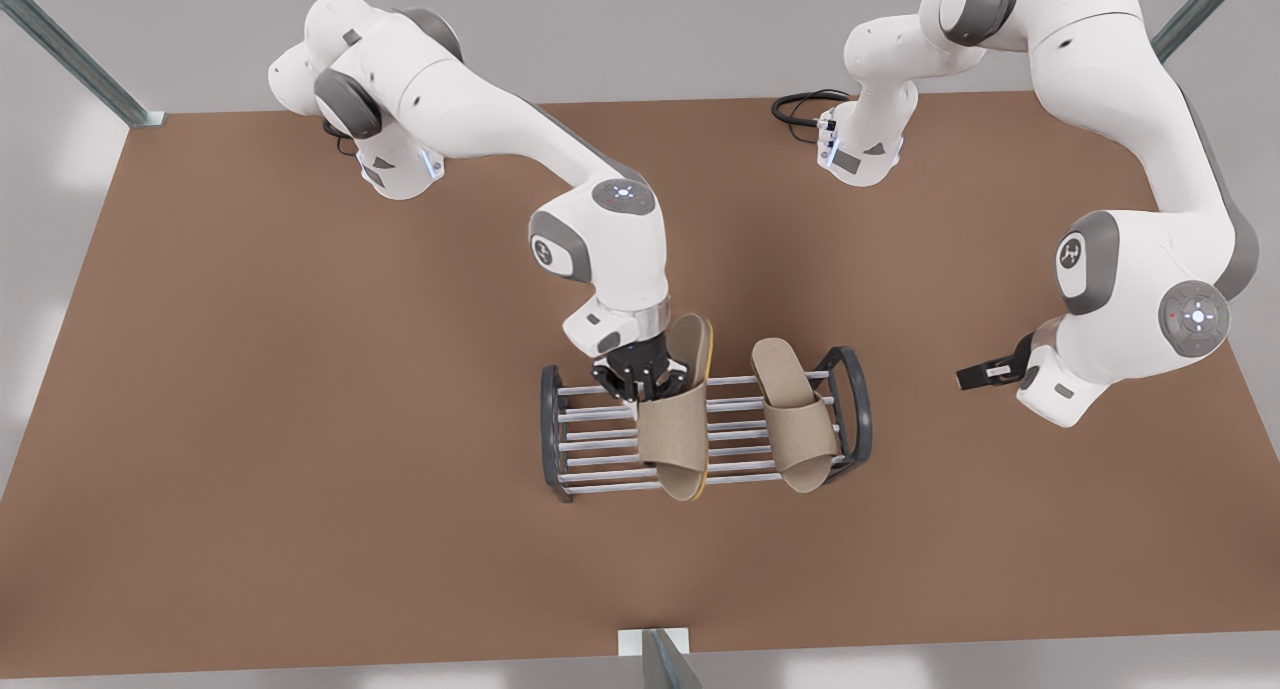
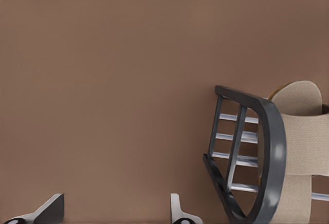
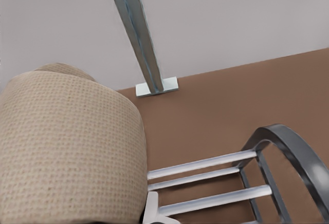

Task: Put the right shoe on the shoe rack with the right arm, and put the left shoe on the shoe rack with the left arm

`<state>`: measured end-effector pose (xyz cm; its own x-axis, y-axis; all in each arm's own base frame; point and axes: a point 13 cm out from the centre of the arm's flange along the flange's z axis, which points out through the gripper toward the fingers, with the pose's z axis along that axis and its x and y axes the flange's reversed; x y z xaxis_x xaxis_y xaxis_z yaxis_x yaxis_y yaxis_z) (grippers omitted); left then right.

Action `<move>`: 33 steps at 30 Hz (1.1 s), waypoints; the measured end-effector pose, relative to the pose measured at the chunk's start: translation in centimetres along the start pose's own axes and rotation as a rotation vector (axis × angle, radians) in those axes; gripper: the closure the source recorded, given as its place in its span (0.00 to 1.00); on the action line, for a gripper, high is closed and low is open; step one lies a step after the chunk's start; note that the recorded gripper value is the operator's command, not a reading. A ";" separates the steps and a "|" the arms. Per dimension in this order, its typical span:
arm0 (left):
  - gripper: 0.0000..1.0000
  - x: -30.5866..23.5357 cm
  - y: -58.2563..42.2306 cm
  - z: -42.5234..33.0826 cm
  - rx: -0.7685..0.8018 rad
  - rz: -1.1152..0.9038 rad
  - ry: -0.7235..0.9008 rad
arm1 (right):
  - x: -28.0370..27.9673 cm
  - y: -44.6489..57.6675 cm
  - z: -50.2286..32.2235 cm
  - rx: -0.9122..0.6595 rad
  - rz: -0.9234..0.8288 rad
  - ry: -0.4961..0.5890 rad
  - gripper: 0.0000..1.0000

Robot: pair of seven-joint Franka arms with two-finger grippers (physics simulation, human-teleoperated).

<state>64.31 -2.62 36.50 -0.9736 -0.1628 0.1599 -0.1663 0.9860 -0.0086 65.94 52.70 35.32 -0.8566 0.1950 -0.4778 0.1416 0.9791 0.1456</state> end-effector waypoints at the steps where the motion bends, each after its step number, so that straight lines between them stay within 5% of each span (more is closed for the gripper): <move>1: 0.00 0.0 0.0 0.0 -0.001 0.006 0.000 | 0.3 0.2 0.3 -0.006 0.004 0.000 0.79; 28: 0.00 0.0 -0.3 0.2 -0.013 0.100 -0.002 | 6.9 -2.6 8.0 -0.049 -0.023 0.007 0.79; 29: 0.00 0.0 -0.3 0.2 -0.013 0.101 -0.002 | 7.0 -2.6 8.2 -0.047 -0.027 0.005 0.55; 30: 0.00 0.0 -0.3 0.2 -0.013 0.103 -0.001 | 7.1 -2.6 8.2 -0.047 -0.030 0.002 0.00; 33: 0.00 0.0 -0.2 0.2 -0.014 0.105 -0.001 | 7.1 -2.4 8.2 -0.043 -0.038 -0.012 0.00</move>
<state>64.32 -2.85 36.30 -0.9857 -0.0588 0.1576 -0.0614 0.9980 -0.0115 63.58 52.21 24.46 -0.8548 0.1584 -0.4943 0.0874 0.9826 0.1638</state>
